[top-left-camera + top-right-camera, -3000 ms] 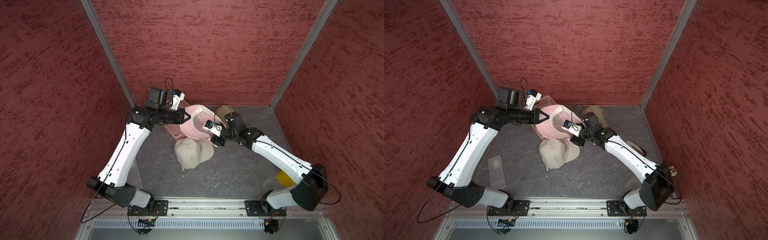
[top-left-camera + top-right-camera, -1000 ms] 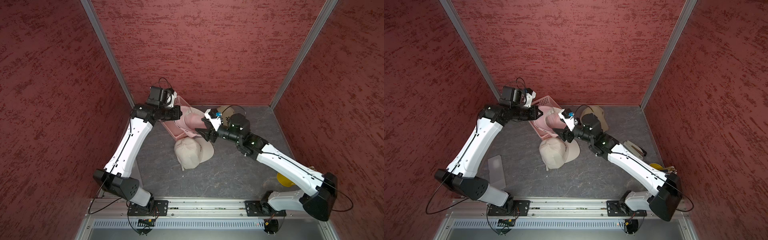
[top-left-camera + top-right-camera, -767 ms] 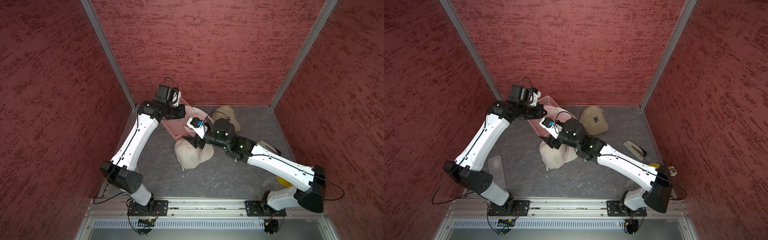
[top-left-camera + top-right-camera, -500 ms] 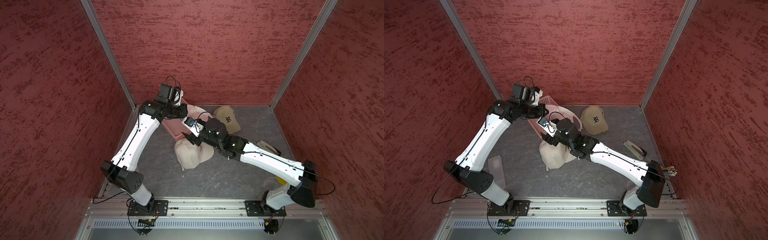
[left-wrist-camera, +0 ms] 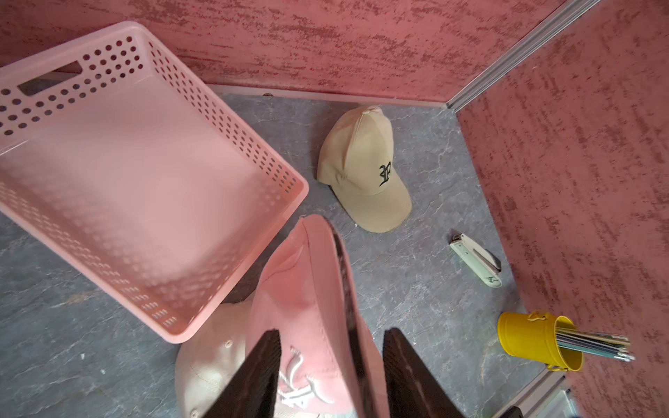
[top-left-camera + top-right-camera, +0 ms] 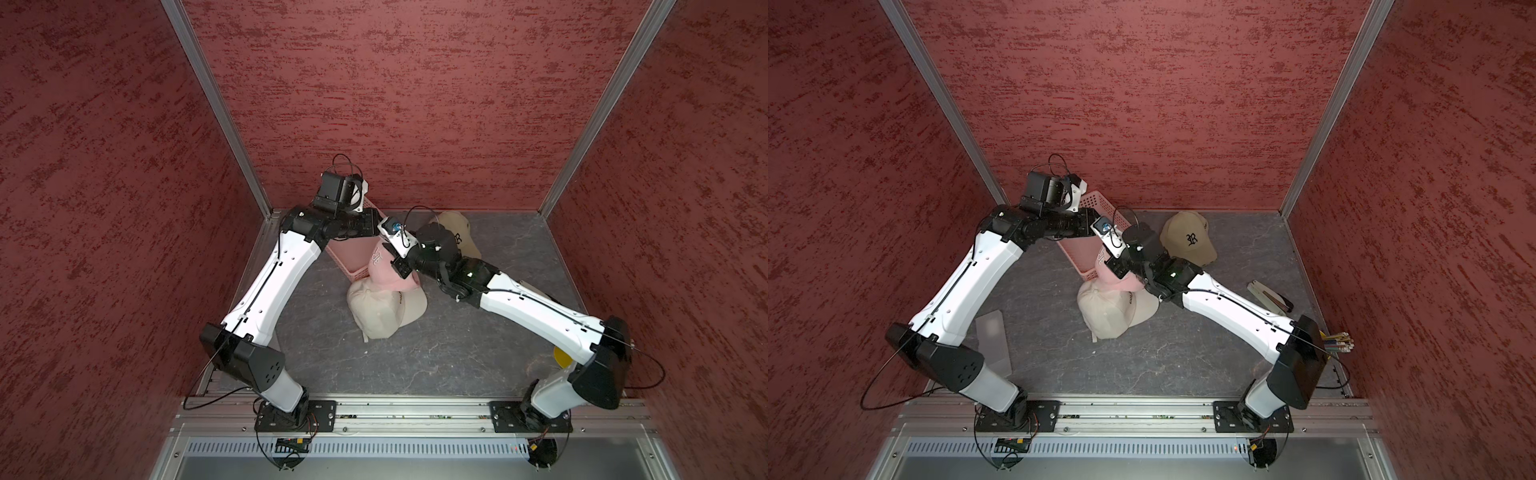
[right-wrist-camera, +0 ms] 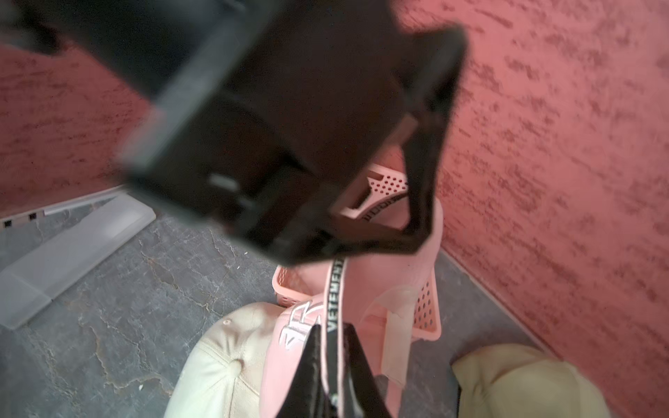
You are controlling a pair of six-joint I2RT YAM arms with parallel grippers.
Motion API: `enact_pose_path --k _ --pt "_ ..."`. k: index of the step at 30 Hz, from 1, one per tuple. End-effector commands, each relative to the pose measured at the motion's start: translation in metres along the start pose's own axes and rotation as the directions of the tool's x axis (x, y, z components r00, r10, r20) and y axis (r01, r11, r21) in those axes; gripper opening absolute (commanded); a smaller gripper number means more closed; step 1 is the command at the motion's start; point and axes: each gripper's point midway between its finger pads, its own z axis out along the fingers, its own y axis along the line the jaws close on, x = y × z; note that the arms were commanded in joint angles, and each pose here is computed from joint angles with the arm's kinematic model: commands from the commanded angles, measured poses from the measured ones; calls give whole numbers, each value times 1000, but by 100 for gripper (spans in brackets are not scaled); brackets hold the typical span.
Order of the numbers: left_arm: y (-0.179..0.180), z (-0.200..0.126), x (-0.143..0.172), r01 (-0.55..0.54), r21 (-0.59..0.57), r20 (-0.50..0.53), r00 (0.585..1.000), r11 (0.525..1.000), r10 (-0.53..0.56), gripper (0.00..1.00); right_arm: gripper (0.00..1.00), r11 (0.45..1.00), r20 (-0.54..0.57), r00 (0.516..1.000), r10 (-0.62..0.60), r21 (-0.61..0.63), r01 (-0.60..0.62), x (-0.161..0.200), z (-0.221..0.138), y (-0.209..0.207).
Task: Turn the baseball cap inside out
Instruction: Place the baseball cap at the center of the board.
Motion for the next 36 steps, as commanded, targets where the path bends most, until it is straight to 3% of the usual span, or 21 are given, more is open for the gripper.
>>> enact_pose_path --k 1,8,10,13,18,25,36 --pt "2 -30 -27 -16 14 117 993 1000 14 58 0 971 83 968 237 -2 -238 -10 -34 -41" --pt "20 -50 -47 -15 -12 188 982 1000 17 60 1 869 248 854 458 77 -488 -12 -81 -117" --pt "23 -41 -40 -29 -27 160 986 999 33 60 0 812 285 795 536 84 -578 -8 -92 -140" --pt "26 -23 -19 -72 -70 109 991 995 79 60 1 723 297 690 660 0 -691 1 -104 -162" --pt "34 -6 6 -113 -130 56 991 985 121 61 3 642 171 624 763 -84 -762 23 -114 -172" --pt "42 -13 2 -87 -114 91 991 990 97 62 5 528 -26 563 826 -316 -788 32 -144 -146" --pt "51 -6 -17 -58 -89 136 988 994 70 62 3 375 -296 472 831 -330 -866 98 -157 -83"
